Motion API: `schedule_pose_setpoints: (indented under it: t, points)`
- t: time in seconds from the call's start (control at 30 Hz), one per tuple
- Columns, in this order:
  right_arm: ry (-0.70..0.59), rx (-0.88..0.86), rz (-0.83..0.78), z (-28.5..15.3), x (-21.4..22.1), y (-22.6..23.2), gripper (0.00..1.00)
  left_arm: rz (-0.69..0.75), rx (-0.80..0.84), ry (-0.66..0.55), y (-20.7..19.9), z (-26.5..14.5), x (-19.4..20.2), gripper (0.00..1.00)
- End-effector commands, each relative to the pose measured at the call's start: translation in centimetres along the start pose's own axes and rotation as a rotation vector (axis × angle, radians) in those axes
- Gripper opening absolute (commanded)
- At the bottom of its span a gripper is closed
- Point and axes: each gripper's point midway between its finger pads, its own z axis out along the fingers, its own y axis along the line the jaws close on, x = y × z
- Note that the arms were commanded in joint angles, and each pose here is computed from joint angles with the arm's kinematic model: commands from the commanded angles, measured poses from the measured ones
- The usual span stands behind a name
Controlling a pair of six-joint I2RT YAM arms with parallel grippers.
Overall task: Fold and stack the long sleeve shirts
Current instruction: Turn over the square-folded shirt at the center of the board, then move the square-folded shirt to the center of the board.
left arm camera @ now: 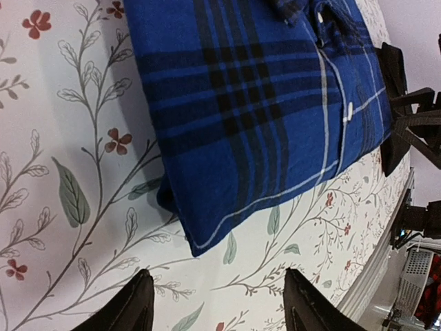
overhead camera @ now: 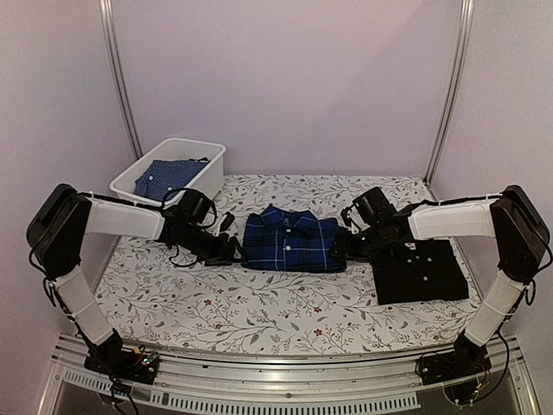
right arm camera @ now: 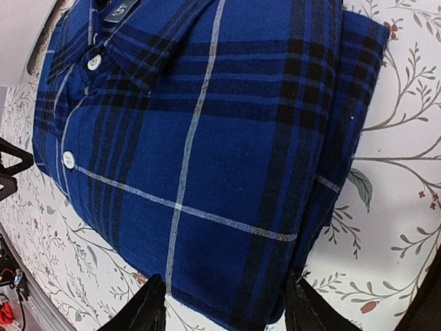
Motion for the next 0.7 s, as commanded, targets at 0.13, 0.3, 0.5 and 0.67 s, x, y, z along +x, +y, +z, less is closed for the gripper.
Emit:
schedule_pose_setpoints:
  t: [0.13, 0.3, 0.5, 0.67]
  points:
    - [0.059, 0.065, 0.020, 0.8, 3.1, -0.9, 0.47, 0.112, 0.099, -0.120, -1.3, 0.7, -2.2, 0.62]
    - [0.066, 0.095, 0.039, 1.2, 4.0, -1.8, 0.35, 0.124, 0.103, -0.103, -1.7, 2.4, -2.2, 0.47]
    - [0.059, 0.116, 0.001, 2.6, 3.6, -2.3, 0.16, 0.106, 0.074, -0.062, -2.1, 3.3, -0.6, 0.00]
    - [0.095, 0.108, -0.065, 4.3, 3.5, -1.9, 0.05, 0.027, 0.005, -0.002, -2.2, 1.9, 3.2, 0.00]
